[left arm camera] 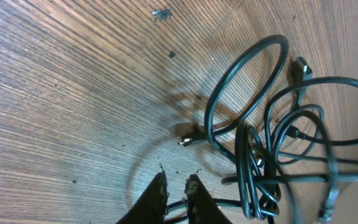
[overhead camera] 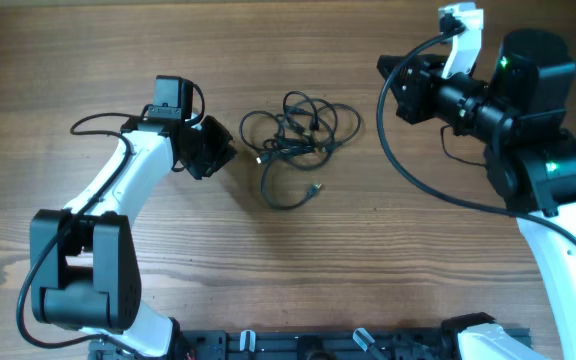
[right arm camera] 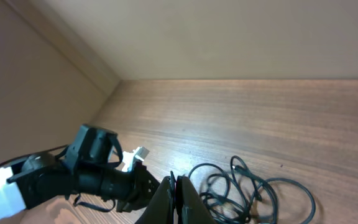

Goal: Untangle cables

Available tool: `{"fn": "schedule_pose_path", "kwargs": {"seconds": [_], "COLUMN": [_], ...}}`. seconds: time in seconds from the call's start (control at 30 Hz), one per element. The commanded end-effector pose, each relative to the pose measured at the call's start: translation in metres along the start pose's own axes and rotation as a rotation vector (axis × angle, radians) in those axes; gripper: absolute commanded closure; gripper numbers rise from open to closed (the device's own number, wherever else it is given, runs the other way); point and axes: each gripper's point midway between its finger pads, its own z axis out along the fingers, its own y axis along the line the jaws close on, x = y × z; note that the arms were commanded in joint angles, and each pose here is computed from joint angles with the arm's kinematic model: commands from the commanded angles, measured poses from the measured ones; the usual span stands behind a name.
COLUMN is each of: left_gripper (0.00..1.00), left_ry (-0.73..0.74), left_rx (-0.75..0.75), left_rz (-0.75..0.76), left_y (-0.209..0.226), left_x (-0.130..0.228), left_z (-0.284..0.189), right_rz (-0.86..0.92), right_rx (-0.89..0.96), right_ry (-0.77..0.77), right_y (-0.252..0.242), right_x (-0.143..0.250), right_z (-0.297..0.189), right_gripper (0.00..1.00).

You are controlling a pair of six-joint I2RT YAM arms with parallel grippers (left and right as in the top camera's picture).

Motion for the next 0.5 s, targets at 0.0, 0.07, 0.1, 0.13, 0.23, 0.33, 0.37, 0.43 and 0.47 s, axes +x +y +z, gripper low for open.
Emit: {"fn": "schedule_pose_path", "kwargs": {"seconds": [0.0, 0.07, 0.1, 0.13, 0.23, 0.33, 0.37, 0.43, 0.47], "left_gripper": [0.93, 0.90, 0.82, 0.58, 0.14, 0.15, 0.20, 0.28, 0.33], "left_ry": [0.005, 0.035, 0.043, 0.042, 0.021, -0.044, -0.047, -0.064, -0.080], "left_rx": [0.008, 0.070, 0.094, 0.114, 0.148, 0.067, 0.054, 0.025, 0.005], "left_rz": [0.014, 0.033, 0.056, 0.096, 0.186, 0.097, 0.067, 0.042, 0.026], "left_y": [0.000, -0.013, -0.022, -0.032, -0.061, -0.061, -0.061, -0.059, -0.057], "left_x": [-0.001, 0.004, 0.008, 0.015, 0.036, 0.049, 0.054, 0.062, 0.064], "left_z": [0.003, 0.003, 0.005, 0.008, 0.019, 0.034, 0.037, 0.045, 0.049], "right_rz": [-0.012, -0.006, 0.012, 0.023, 0.040, 0.027, 0.022, 0.028, 0.029], "right_rx": [-0.020, -0.010, -0.001, 0.006, 0.016, 0.016, 0.017, 0.019, 0.021], "right_ry": [0.098, 0.164, 0.193, 0.214, 0.243, 0.253, 0.256, 0.267, 0.269], "right_y": [-0.003, -0.012, -0.020, -0.026, -0.034, -0.036, -0.036, -0.036, -0.037], "right_x": [0.022, 0.038, 0.045, 0.051, 0.059, 0.061, 0.062, 0.065, 0.065], "right_z": [0.023, 0.039, 0.048, 0.055, 0.065, 0.066, 0.066, 0.065, 0.065], "right_gripper": [0.89, 0.82, 0.79, 0.76, 0.73, 0.72, 0.72, 0.72, 0.72]}}
